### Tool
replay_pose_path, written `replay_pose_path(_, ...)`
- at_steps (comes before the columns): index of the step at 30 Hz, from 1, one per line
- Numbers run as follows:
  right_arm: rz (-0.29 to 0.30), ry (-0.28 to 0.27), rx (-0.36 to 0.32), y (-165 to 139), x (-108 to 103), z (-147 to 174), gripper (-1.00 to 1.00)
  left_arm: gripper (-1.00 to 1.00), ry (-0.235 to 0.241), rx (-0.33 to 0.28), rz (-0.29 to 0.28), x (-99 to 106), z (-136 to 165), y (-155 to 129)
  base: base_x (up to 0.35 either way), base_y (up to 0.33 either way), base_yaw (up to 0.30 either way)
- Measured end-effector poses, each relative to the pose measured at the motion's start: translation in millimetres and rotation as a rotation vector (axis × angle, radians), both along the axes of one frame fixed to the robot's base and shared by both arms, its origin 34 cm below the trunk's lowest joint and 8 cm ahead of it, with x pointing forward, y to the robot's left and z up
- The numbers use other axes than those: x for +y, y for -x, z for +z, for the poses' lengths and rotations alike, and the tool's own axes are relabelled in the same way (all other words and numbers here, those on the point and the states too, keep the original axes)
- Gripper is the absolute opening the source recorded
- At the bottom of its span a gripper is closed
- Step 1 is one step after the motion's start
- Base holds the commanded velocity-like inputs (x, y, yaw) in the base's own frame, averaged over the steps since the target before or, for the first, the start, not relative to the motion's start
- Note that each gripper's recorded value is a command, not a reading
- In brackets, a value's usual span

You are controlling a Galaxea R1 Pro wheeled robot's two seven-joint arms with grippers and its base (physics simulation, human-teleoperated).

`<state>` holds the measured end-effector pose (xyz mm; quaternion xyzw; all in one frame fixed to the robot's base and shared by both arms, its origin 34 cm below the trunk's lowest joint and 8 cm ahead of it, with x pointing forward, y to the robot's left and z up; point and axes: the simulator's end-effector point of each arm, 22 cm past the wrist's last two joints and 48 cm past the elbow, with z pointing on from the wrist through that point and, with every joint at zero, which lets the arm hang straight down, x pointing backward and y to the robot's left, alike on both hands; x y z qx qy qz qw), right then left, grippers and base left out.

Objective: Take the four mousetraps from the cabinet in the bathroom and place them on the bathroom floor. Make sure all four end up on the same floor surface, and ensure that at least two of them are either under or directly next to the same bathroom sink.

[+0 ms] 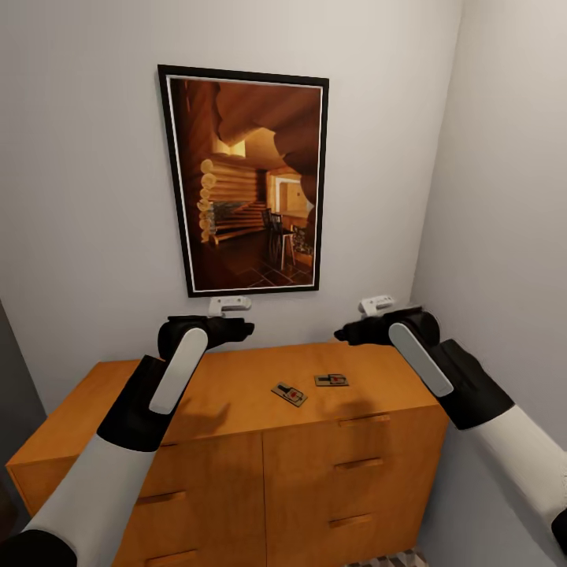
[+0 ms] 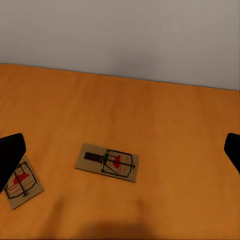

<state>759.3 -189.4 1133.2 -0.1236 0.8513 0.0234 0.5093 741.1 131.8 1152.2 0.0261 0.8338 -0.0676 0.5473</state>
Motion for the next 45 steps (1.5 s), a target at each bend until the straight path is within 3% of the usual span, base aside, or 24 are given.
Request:
replay_pose_path(10,0.08,0.066,0.032,10.9,35.8,-23.6,1.0,1.0,-0.007,0.001,0.007,4.8,-1.2,-0.9,0.0,0.0,0.0)
replay_pose_path(17,0.102,0.082,0.038,14.2,46.2,-28.9,1.0,1.0,-0.008,0.001,0.008,5.7,-1.3,-1.0,0.0,0.0,0.0)
replay_pose_path(31,0.166,0.044,0.036,22.4,91.0,-24.8,1.0,1.0,-0.008,0.003,0.01,6.1,-2.2,-1.3,0.0,0.0,0.0)
replay_pose_path(45,0.23,0.001,0.063,31.5,111.0,-28.1,1.0,1.0,-0.009,0.006,0.01,6.4,-3.3,-1.6,0.0,0.0,0.0)
